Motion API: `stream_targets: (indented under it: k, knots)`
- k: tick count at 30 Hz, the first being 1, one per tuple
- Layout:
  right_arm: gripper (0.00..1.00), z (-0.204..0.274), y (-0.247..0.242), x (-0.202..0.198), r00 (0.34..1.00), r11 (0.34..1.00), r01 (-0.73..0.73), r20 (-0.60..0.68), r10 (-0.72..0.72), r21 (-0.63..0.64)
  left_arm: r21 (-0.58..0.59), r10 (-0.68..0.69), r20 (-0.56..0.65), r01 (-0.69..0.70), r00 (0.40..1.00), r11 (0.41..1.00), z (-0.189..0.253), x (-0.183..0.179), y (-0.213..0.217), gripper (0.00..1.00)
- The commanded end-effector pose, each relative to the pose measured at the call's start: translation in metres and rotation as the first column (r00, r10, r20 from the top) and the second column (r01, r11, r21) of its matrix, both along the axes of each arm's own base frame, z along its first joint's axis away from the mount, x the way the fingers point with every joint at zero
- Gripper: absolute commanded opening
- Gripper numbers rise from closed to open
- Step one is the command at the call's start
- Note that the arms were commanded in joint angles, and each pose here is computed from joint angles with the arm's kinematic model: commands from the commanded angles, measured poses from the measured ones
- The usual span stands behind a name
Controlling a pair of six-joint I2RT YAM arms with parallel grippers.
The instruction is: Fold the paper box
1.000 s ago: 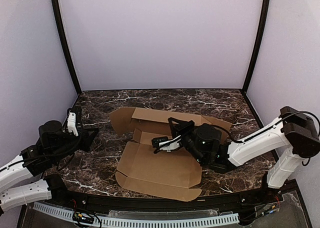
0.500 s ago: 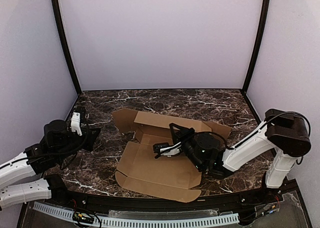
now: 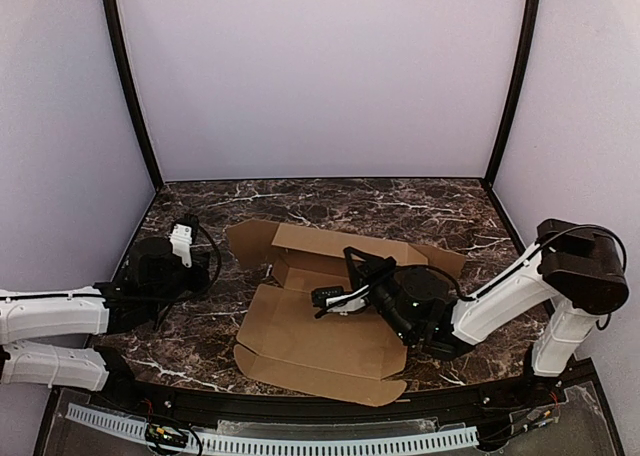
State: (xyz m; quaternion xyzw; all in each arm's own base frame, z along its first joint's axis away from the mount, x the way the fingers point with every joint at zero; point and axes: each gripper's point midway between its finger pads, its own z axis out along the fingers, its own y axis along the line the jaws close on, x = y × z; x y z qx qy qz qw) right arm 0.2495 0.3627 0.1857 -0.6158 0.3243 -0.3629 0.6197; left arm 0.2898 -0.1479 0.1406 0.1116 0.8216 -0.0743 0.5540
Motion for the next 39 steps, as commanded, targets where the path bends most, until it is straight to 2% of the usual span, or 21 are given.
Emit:
stream_targets:
  k: [1,4,9,13,24,34,39]
  knots:
    - [0.0,-0.008,-0.004,-0.006,0.999,1.0,0.0,-0.034,-0.001,-0.017,-0.068,-0.022,0.053,0.025,0.998,0.997,0.006,0.028,0.002,0.01]
    - [0.0,-0.006,-0.004,-0.008,0.999,1.0,-0.001,-0.042,0.0,-0.007,-0.095,-0.073,0.072,0.08,0.995,0.992,0.011,0.042,-0.008,0.01]
    - [0.0,-0.003,-0.004,-0.011,0.999,1.0,-0.004,-0.052,0.004,0.009,-0.076,-0.161,-0.005,0.16,0.987,0.984,-0.015,0.061,-0.025,0.01]
    - [0.0,-0.002,-0.005,-0.011,0.998,1.0,-0.003,-0.061,0.004,0.016,-0.132,-0.269,-0.005,0.267,0.963,0.955,-0.017,0.067,-0.044,0.01]
    - [0.0,-0.01,-0.004,-0.008,0.996,1.0,0.006,-0.087,-0.006,0.006,-0.277,-0.52,-0.019,0.495,0.854,0.824,-0.006,0.035,-0.084,0.01]
    - [0.0,-0.012,-0.001,-0.006,0.996,1.0,0.017,-0.086,-0.017,0.003,-0.375,-0.612,-0.03,0.558,0.791,0.74,0.002,0.017,-0.098,0.01]
    - [0.0,-0.011,-0.002,-0.006,0.996,1.0,0.024,-0.084,-0.023,0.005,-0.399,-0.622,-0.022,0.564,0.782,0.723,0.013,0.016,-0.101,0.01]
